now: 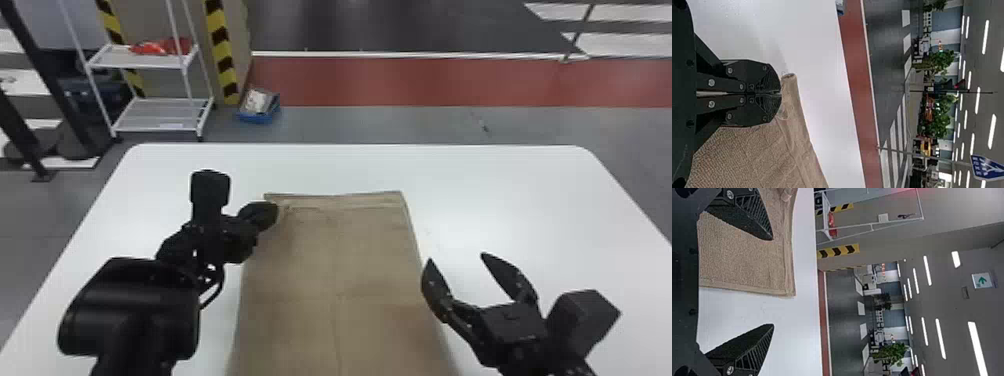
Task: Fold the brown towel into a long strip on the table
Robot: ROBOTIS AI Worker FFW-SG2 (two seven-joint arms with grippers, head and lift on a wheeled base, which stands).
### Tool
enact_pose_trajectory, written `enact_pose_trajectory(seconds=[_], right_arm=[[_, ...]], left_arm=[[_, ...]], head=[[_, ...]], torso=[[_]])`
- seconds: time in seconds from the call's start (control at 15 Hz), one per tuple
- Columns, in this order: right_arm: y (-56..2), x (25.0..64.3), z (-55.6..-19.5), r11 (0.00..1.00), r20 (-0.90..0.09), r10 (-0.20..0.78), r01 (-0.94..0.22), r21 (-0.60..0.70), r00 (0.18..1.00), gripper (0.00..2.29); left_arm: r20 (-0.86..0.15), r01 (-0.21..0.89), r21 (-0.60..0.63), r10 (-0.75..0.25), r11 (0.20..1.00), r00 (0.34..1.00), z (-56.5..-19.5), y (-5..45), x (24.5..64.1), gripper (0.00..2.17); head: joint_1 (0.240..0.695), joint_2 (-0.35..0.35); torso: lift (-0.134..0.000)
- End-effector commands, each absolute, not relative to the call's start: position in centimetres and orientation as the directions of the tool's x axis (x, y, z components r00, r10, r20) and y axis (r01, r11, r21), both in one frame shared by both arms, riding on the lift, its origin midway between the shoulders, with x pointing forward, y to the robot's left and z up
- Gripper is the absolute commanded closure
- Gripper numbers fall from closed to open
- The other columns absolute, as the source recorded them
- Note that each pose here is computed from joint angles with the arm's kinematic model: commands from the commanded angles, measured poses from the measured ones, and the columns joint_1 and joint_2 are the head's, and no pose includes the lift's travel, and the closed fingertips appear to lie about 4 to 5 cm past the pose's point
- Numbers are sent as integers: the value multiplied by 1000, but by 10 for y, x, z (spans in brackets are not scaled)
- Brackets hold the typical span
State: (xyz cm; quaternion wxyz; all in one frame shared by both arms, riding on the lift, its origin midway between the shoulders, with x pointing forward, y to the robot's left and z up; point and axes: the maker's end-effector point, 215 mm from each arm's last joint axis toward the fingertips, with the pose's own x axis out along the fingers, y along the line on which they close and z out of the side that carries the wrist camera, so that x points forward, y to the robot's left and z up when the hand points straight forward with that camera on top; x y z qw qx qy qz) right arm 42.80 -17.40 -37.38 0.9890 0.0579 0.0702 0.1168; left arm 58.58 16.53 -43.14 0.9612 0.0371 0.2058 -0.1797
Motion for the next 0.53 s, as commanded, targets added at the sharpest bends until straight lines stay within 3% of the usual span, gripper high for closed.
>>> enact_pose_trajectory(seconds=[0.0,0.07,0.47], right_arm=[[-174,428,-375,966,-126,239,-222,132,963,93],[-174,429,-376,966,-128,239,-222,131,963,93],[-175,429,-377,967,-128,237,-220,132,963,93]], left_arm=[[-408,352,-14,-326,936,852,-433,169,586,778],[-406,348,-15,-323,937,855,-432,171,586,606],[-415,340,-30,-321,940,851,-439,180,580,633]], head=[[695,-11],[695,-9],[695,7]], torso=[[-123],[-123],[-123]])
